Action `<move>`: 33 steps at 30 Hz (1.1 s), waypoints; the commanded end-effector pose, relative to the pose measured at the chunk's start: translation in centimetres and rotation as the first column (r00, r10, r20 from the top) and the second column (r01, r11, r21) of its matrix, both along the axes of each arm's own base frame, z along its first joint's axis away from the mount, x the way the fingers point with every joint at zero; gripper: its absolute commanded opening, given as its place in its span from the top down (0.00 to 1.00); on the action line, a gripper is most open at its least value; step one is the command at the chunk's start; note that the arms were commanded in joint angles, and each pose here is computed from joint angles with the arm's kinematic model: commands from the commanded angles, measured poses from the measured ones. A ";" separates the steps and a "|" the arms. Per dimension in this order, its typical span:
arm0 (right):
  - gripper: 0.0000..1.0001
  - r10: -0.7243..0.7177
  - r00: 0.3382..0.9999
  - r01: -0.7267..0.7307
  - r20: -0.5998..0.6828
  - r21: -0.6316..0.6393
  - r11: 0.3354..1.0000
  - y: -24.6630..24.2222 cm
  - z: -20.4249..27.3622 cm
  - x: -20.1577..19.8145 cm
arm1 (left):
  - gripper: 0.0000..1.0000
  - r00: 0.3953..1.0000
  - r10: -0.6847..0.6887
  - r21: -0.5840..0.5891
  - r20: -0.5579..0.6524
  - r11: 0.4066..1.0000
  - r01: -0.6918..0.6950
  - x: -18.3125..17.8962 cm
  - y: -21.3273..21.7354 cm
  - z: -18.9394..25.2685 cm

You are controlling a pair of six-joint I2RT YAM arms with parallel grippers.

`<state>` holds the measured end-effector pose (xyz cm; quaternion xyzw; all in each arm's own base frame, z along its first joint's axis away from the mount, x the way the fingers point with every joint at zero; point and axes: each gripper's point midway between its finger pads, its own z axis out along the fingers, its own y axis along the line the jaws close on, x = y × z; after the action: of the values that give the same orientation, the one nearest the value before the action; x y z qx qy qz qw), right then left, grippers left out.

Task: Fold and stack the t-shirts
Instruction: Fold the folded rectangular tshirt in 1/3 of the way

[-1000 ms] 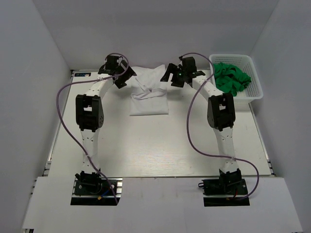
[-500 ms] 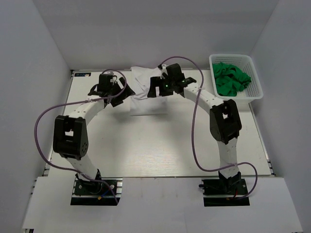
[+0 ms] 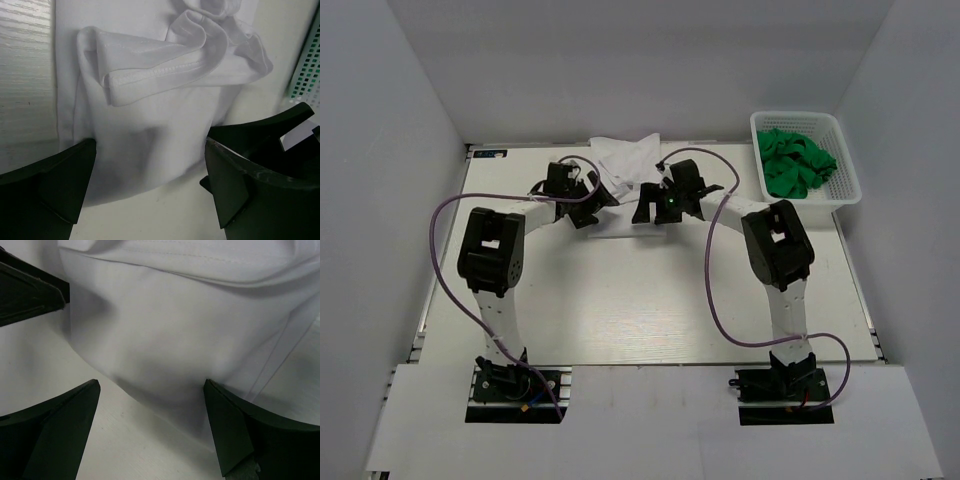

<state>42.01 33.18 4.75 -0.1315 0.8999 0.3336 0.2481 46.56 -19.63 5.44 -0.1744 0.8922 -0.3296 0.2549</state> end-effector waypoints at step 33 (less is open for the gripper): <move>0.10 0.558 0.542 -0.064 0.629 -0.631 0.773 -1.9 10.9 -5.1 | 0.00 0.990 0.046 0.489 -0.135 0.872 0.026 -18.3 6.3 2.1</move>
<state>34.32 30.47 14.21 -0.4420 0.7734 0.0840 0.4466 28.06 -13.41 6.69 -0.1429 0.9605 -0.1060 0.2141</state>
